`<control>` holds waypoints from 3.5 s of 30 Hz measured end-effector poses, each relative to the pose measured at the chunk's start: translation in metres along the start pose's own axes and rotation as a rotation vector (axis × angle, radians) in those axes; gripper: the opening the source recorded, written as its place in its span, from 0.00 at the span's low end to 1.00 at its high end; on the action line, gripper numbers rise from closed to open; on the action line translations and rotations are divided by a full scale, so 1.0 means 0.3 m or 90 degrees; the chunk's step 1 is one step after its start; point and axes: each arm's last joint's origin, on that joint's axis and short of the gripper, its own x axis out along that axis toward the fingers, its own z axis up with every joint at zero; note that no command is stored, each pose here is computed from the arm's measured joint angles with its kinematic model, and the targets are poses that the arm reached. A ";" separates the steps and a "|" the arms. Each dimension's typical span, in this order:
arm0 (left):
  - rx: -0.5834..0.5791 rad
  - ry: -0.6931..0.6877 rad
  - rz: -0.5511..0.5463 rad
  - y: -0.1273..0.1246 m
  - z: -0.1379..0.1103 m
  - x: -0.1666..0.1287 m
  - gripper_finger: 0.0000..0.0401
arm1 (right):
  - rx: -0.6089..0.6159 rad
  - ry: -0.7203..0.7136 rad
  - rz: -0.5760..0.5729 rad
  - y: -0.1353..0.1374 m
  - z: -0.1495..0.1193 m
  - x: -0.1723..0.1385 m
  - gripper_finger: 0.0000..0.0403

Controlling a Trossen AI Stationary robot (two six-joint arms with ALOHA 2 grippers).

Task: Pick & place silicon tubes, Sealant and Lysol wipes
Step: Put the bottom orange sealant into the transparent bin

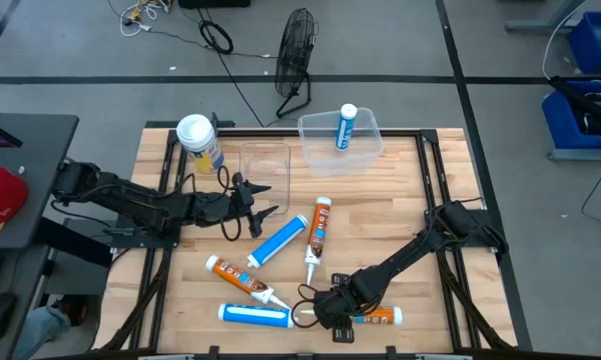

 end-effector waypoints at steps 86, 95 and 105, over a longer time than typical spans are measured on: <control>0.006 -0.402 -0.184 0.020 0.253 -0.206 0.72 | -0.237 -0.818 -0.286 -0.194 0.474 -1.074 0.52; -0.006 -0.423 -0.199 0.022 0.261 -0.211 0.72 | -0.224 -0.834 -0.257 -0.265 0.508 -1.002 0.52; -0.018 -0.435 -0.236 0.037 0.265 -0.203 0.72 | -0.236 -0.853 -0.202 -0.293 0.525 -0.941 0.52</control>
